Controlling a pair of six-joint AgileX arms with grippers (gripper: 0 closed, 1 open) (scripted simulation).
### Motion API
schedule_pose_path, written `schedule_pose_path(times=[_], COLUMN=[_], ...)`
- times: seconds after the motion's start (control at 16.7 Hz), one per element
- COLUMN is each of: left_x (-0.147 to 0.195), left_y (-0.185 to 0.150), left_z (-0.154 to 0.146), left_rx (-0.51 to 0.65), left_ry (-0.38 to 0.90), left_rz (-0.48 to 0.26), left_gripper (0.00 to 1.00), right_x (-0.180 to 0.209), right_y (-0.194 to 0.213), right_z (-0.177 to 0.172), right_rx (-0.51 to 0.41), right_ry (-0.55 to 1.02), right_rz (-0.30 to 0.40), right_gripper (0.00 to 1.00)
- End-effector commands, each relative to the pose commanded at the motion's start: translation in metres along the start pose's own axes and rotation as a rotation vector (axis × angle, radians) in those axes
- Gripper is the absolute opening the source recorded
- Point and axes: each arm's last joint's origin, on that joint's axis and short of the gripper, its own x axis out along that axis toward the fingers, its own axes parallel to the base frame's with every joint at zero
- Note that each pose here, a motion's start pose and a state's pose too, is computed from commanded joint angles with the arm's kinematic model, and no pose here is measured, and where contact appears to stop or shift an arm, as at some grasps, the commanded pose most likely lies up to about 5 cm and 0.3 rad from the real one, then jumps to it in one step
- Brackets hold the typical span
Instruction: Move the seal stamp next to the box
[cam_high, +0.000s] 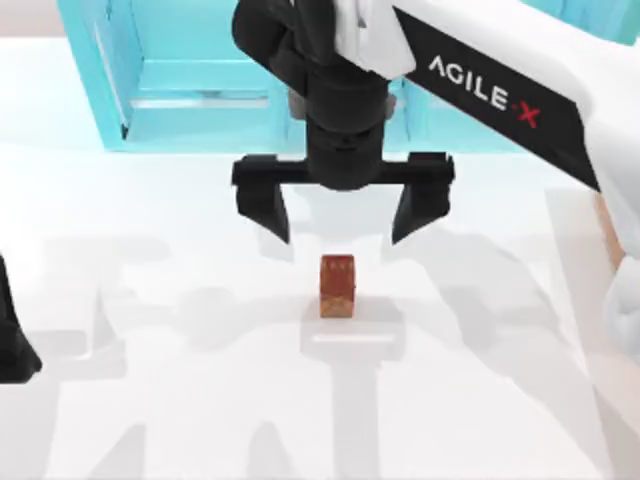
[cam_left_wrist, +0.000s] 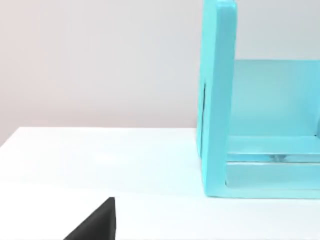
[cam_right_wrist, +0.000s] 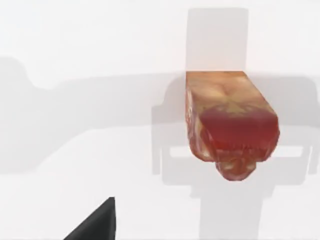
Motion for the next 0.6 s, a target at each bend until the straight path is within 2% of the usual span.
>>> schedule_pose_path(times=[0.24, 0.6], left_x=[0.000, 0.000], left_y=[0.000, 0.000], left_z=[0.000, 0.000], left_rx=[0.000, 0.000], left_ry=[0.000, 0.000], left_rz=[0.000, 0.000], left_gripper=[1.00, 1.00], right_x=[0.009, 0.081], right_y=[0.000, 0.001], right_z=[0.002, 0.003], right_rx=[0.000, 0.000], right_ry=[-0.001, -0.003], right_rz=[0.001, 0.003], right_gripper=[1.00, 1.00])
